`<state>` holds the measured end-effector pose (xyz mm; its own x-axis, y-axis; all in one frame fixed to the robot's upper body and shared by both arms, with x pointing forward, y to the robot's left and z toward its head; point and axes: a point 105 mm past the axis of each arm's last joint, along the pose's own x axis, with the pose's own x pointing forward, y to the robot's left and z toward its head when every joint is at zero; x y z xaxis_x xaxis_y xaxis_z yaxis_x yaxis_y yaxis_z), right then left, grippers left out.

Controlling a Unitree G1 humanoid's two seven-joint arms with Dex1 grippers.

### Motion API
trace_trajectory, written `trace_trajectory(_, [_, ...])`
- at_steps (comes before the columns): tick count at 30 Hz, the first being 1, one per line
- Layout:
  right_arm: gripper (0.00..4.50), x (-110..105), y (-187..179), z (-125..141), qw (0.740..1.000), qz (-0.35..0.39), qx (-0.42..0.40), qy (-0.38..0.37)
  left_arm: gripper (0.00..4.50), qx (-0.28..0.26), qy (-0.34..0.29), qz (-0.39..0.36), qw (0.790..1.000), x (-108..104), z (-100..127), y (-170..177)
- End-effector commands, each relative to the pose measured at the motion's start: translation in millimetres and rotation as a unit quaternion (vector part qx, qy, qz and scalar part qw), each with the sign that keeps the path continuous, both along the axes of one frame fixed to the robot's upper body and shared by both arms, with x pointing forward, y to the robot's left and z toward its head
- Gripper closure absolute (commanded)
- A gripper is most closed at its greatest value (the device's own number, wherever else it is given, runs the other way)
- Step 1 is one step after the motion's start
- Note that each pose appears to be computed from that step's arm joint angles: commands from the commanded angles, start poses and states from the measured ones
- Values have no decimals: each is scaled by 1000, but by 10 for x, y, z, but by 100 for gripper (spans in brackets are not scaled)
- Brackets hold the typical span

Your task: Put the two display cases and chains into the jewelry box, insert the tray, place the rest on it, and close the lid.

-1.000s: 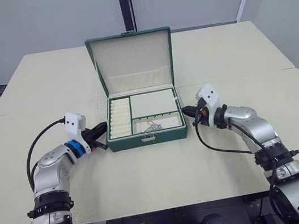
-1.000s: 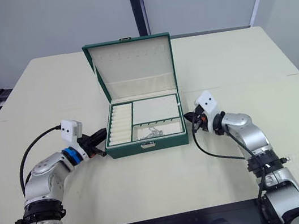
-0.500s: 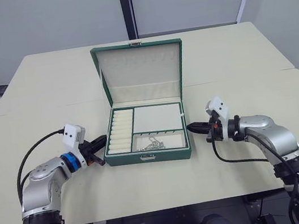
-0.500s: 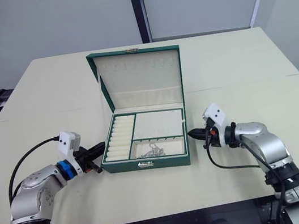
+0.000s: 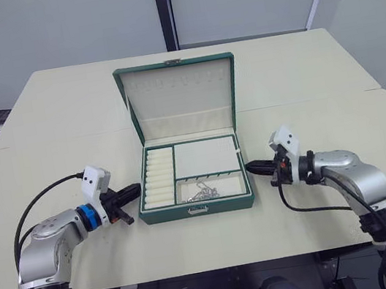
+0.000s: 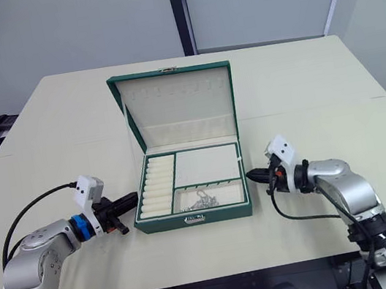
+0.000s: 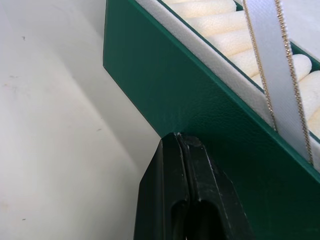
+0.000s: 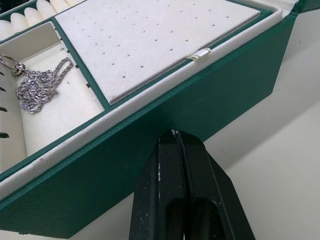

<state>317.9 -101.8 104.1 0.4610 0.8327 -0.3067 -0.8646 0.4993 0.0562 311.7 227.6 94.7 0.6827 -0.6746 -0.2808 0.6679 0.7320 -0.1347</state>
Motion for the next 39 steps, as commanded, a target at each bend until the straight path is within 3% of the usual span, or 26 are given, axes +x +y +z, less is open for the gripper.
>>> trace_trajectory(1, [449,-194,319,12,997,76,31,11,450,-24,-10,-72,997,-56,8,-313])
trace_trajectory(11, [449,-111,-18,188,999,40,36,-5,450,-39,-56,-26,997,-7,265,-53])
trace_trajectory(18, [449,-35,-356,492,998,19,55,-22,450,-40,-120,22,992,-20,644,223])
trace_trajectory(24, [449,356,-700,797,996,-23,44,-79,450,-39,-146,7,988,-438,928,216])
trace_trajectory(28, [449,582,-727,946,993,-20,34,-108,450,-27,-164,-6,986,-815,957,79])
trace_trajectory(29, [449,643,-722,979,993,-20,32,-114,450,-45,-170,-4,984,-895,974,44])
trace_trajectory(33, [449,909,-614,1096,990,-26,20,-140,450,-77,-170,-30,982,-1330,814,-50])
trace_trajectory(39, [449,1189,-346,1283,984,-45,32,-172,450,-85,-184,-8,979,-1647,679,6])
